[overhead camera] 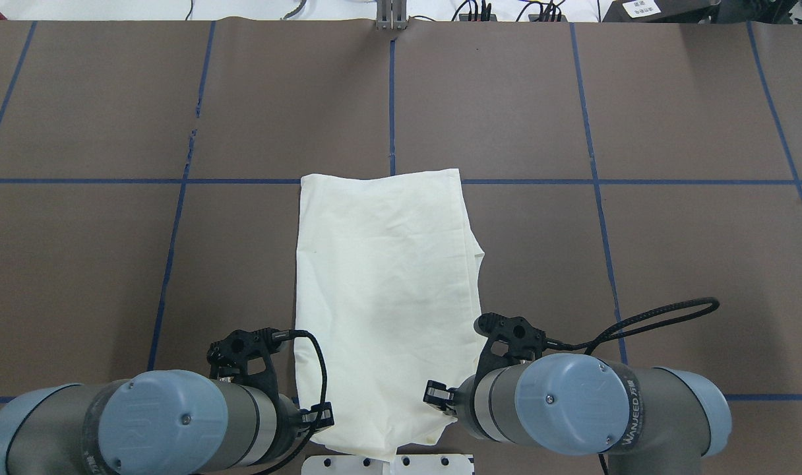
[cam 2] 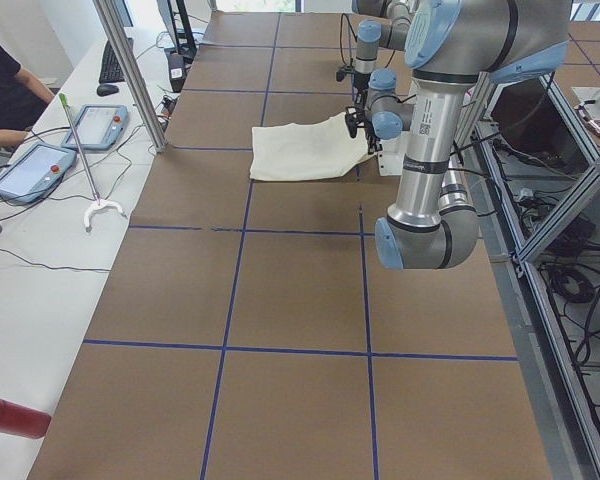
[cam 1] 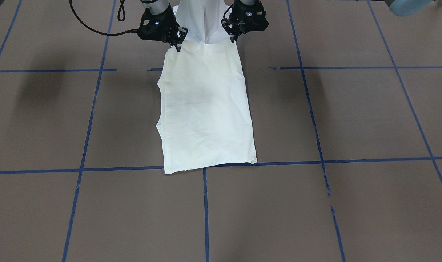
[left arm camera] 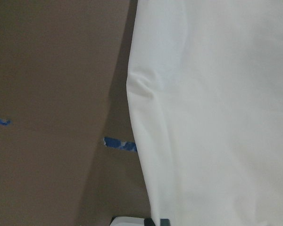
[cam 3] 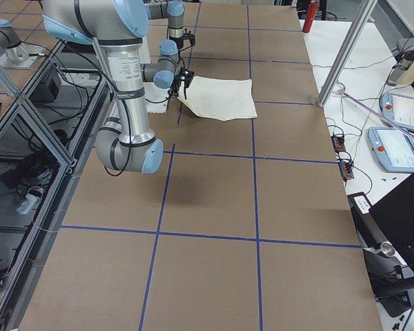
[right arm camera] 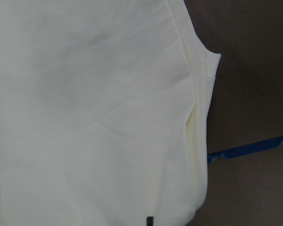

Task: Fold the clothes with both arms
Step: 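Lift the near edge with both grippers and fold it toward the far end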

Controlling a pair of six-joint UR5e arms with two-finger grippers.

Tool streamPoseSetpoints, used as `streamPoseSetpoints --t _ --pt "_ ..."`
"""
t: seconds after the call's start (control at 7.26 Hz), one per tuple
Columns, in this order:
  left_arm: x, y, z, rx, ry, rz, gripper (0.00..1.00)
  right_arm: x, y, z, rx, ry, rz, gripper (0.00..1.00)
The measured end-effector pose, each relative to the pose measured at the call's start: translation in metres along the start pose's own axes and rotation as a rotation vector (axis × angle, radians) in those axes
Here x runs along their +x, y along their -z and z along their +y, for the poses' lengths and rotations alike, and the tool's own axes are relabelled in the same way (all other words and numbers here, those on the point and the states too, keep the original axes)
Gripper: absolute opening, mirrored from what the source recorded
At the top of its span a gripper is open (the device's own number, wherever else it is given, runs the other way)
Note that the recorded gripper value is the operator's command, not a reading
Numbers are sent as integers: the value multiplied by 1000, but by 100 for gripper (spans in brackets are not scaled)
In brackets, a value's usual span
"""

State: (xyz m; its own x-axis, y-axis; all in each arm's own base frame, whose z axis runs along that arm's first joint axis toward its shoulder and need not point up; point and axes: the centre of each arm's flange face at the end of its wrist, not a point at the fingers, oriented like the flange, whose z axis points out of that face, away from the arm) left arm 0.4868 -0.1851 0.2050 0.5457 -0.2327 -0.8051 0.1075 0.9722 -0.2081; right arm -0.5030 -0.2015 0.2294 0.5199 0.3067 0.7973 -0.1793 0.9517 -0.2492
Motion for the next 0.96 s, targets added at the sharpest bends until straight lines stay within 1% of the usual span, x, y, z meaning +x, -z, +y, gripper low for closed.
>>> streamPoseSetpoints --t 0.14,0.28,0.41,0.55,0.69,0.83,0.96 --pt "3 6 -6 8 -4 11 0 -3 4 -15 23 -11 -9 0" --pt "6 16 -25 38 -17 26 0 -6 12 -38 56 -32 -23 0" --pt "9 28 -55 86 -28 40 0 -10 24 -69 83 -50 -37 0" --pt "15 41 -90 126 -24 53 0 -19 38 -106 94 -69 -49 0" --pt "27 50 -126 149 -7 63 0 -33 46 -144 97 -97 -54 0" --pt "39 55 -163 180 19 73 0 -47 45 -179 109 -125 -48 0" --pt "46 53 -196 212 42 88 0 -61 36 -211 126 -148 -32 0"
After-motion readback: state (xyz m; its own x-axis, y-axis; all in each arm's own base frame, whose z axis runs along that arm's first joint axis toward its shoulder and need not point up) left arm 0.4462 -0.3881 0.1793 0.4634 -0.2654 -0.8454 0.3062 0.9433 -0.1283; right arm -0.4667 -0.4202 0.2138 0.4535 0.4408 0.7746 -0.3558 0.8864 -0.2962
